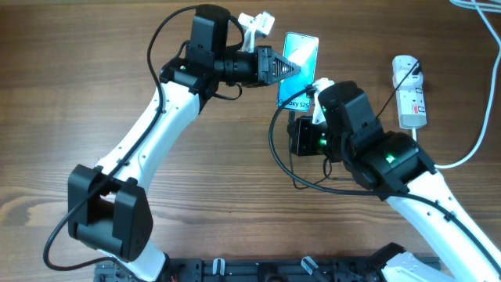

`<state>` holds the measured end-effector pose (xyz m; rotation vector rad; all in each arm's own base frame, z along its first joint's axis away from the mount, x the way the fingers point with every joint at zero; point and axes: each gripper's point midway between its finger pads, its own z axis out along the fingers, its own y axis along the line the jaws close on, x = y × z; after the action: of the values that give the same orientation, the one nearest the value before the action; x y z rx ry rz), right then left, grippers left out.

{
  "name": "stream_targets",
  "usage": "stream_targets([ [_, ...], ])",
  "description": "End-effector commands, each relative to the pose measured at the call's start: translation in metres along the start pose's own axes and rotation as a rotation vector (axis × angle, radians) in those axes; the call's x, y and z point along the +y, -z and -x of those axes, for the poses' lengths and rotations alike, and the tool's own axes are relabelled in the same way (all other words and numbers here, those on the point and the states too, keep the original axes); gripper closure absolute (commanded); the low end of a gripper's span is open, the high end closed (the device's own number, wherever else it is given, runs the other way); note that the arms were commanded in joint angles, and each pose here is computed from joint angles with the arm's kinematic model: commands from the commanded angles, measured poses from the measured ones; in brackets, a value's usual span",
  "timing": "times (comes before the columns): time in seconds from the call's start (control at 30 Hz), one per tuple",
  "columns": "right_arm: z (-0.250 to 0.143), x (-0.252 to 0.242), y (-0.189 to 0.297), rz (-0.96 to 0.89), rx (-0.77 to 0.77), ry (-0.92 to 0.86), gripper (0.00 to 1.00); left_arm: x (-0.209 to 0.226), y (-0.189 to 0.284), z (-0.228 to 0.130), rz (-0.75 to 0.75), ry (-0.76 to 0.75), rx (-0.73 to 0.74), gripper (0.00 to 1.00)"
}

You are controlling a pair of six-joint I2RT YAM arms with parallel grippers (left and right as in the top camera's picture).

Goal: Plug charger to phone and switch on socket
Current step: 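Open the right gripper and pull it away from the plugged phone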

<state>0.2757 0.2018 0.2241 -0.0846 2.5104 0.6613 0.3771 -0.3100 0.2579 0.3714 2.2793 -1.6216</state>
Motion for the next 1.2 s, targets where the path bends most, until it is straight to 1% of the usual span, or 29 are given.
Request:
stream_targets([
  [0.0,0.031,-0.004,0.012,-0.039,-0.127,0.020,0.95,-0.023,0.002,-0.007,-0.057,-0.028,0.033,0.96],
  [0.03,0.031,-0.004,0.012,-0.039,-0.127,0.020,0.94,-0.023,0.002,-0.007,-0.057,-0.028,0.033,0.96],
  [0.23,0.031,-0.004,0.012,-0.040,-0.126,0.020,0.79,-0.023,0.002,-0.007,-0.057,-0.028,0.033,0.96],
  [0.37,0.028,-0.006,0.012,-0.046,-0.114,0.018,0.60,-0.022,0.002,-0.006,-0.052,-0.029,0.029,0.96],
  [0.47,0.021,-0.010,0.011,-0.062,-0.086,0.014,0.52,-0.019,0.002,-0.004,-0.034,-0.029,0.016,0.96],
  [0.63,0.009,-0.012,0.012,-0.062,-0.037,-0.017,0.35,-0.011,0.002,0.000,0.011,-0.042,-0.010,0.96],
  [0.83,-0.009,0.005,0.014,0.043,0.055,-0.032,0.30,0.000,0.002,-0.003,0.064,-0.031,-0.007,0.96],
  [0.93,-0.013,0.007,0.015,0.055,0.076,-0.035,0.26,0.002,0.002,-0.006,0.067,-0.070,0.003,0.96],
  [1.0,-0.012,0.001,0.017,0.032,0.075,-0.061,0.18,0.002,0.002,-0.008,0.068,-0.086,0.013,0.96],
  [1.07,-0.009,-0.005,0.022,0.022,0.073,-0.098,0.07,0.002,0.002,-0.013,0.059,-0.114,0.033,0.96],
  [1.13,-0.002,-0.011,0.034,0.023,0.056,-0.119,0.01,0.001,0.003,-0.017,0.051,-0.121,0.050,0.96],
  [1.17,0.003,-0.014,0.042,0.021,0.041,-0.124,0.00,0.000,0.003,-0.019,0.044,-0.117,0.057,0.96],
])
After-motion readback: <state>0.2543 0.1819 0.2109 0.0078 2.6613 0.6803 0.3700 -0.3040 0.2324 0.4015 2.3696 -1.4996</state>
